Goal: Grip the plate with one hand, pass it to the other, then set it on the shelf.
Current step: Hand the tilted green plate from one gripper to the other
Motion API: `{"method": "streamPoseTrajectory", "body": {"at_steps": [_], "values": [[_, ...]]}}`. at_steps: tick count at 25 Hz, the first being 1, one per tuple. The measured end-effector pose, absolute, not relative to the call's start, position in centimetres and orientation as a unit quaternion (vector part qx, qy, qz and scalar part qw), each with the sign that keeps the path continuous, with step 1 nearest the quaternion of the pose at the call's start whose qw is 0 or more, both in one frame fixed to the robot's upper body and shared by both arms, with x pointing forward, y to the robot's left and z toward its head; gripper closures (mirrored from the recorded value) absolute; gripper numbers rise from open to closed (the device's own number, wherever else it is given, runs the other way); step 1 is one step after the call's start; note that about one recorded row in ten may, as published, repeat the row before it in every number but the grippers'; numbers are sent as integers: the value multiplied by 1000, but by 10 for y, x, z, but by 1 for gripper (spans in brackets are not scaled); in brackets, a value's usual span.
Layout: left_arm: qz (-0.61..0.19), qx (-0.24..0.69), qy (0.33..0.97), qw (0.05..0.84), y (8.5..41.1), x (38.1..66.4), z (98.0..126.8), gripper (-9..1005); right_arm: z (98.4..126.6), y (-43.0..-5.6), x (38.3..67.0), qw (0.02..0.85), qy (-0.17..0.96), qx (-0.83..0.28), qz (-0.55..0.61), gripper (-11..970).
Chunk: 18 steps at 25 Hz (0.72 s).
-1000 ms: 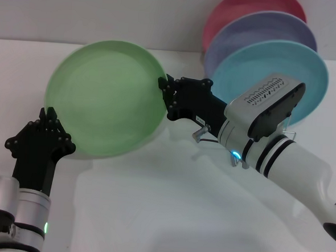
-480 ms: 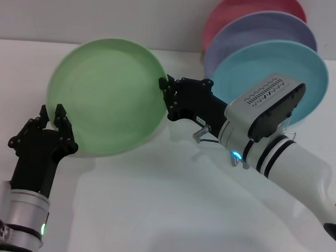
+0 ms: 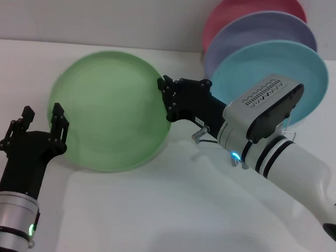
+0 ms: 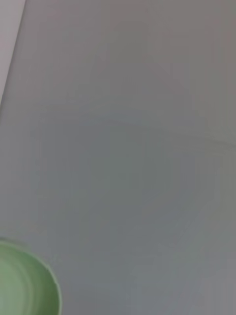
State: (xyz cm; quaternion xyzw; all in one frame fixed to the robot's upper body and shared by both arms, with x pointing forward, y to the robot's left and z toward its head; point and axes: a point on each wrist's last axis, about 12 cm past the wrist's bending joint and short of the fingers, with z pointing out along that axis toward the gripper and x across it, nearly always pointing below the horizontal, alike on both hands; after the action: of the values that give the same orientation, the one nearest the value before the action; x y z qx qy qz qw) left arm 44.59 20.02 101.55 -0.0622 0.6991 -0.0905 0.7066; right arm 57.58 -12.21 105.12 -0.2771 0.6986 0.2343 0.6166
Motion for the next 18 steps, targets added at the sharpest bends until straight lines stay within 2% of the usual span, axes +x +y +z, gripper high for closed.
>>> {"method": "streamPoseTrajectory", "body": {"at_steps": [6, 11, 18], "values": [[-90, -74, 691, 714, 206, 446, 1016, 436, 1051, -124, 577, 617, 700, -276, 231, 936], [-123, -125, 654, 736, 224, 441, 1020, 436, 1051, -124, 577, 622, 694, -287, 221, 938], [-213, -193, 591, 754, 278, 446, 1020, 436, 1062, -125, 573, 668, 644, -302, 217, 937]]}}
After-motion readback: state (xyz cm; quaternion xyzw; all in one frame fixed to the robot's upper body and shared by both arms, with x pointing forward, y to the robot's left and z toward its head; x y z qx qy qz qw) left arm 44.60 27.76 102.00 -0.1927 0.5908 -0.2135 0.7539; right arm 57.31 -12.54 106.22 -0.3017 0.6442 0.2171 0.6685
